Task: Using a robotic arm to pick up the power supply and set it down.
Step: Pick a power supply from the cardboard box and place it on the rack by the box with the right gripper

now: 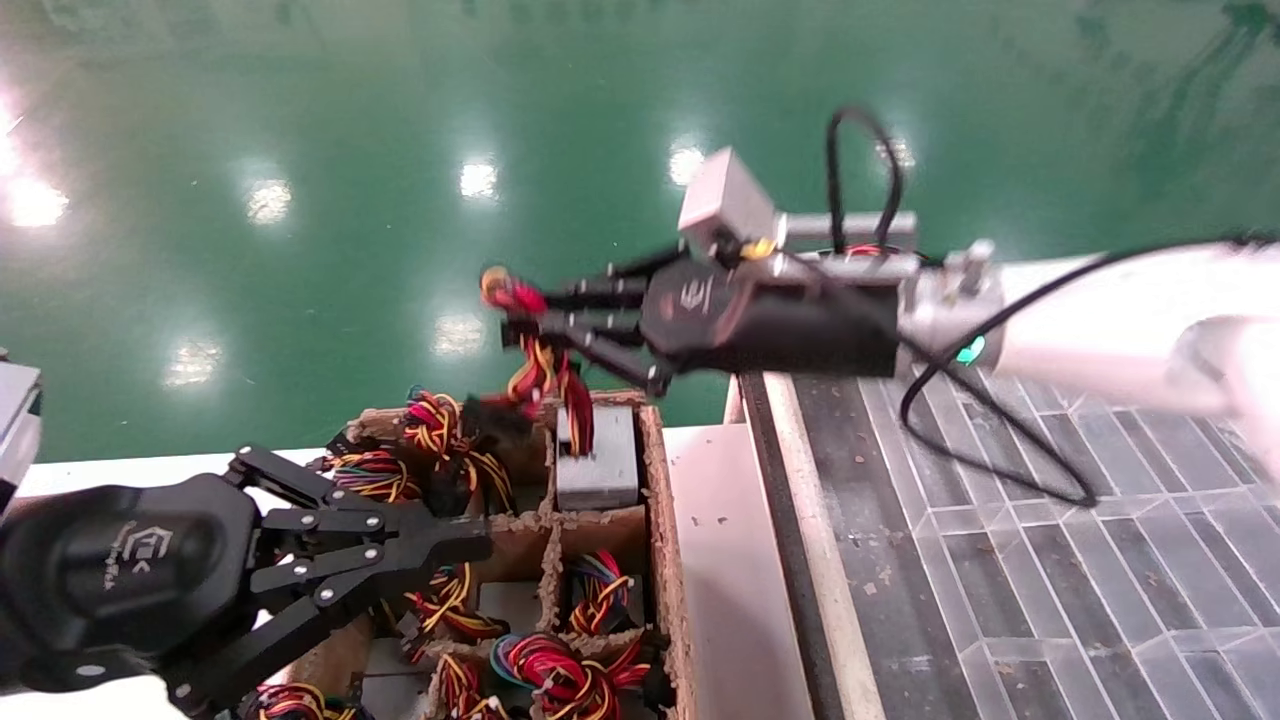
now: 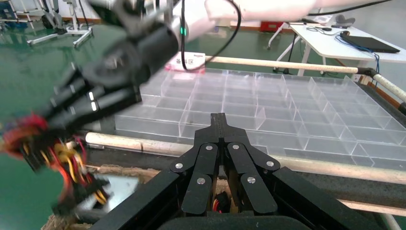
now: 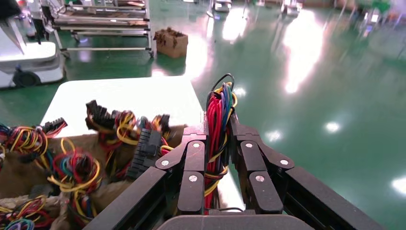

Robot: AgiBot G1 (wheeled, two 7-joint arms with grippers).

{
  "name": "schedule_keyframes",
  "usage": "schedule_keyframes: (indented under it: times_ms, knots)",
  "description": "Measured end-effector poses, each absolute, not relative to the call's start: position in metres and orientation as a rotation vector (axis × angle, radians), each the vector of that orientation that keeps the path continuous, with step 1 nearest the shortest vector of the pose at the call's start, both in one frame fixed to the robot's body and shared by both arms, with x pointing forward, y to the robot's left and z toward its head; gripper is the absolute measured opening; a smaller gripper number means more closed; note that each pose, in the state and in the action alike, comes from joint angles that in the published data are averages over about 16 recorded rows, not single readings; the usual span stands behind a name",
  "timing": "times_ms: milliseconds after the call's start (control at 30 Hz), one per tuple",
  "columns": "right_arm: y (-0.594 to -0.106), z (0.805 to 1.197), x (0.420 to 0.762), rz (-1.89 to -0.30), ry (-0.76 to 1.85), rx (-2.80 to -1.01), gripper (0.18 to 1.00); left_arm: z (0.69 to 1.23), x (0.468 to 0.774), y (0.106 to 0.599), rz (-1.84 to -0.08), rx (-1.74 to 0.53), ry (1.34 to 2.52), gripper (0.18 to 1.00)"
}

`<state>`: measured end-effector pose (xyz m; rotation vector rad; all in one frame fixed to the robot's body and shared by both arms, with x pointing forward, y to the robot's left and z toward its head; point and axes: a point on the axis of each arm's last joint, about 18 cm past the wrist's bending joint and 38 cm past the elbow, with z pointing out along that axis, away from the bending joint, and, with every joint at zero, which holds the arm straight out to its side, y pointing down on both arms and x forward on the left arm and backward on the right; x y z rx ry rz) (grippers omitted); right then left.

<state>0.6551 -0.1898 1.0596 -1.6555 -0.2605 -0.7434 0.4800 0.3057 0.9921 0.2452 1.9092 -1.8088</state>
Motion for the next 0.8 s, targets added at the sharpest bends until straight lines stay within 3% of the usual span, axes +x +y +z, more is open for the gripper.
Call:
schedule_keyframes:
  times_ms: [800]
  knots:
    - [-0.241,1.2,0.584,-1.112,-0.481,-1.498,0.251,0.992,0.48,0.306,-1.809,0.245,1.909,0.192]
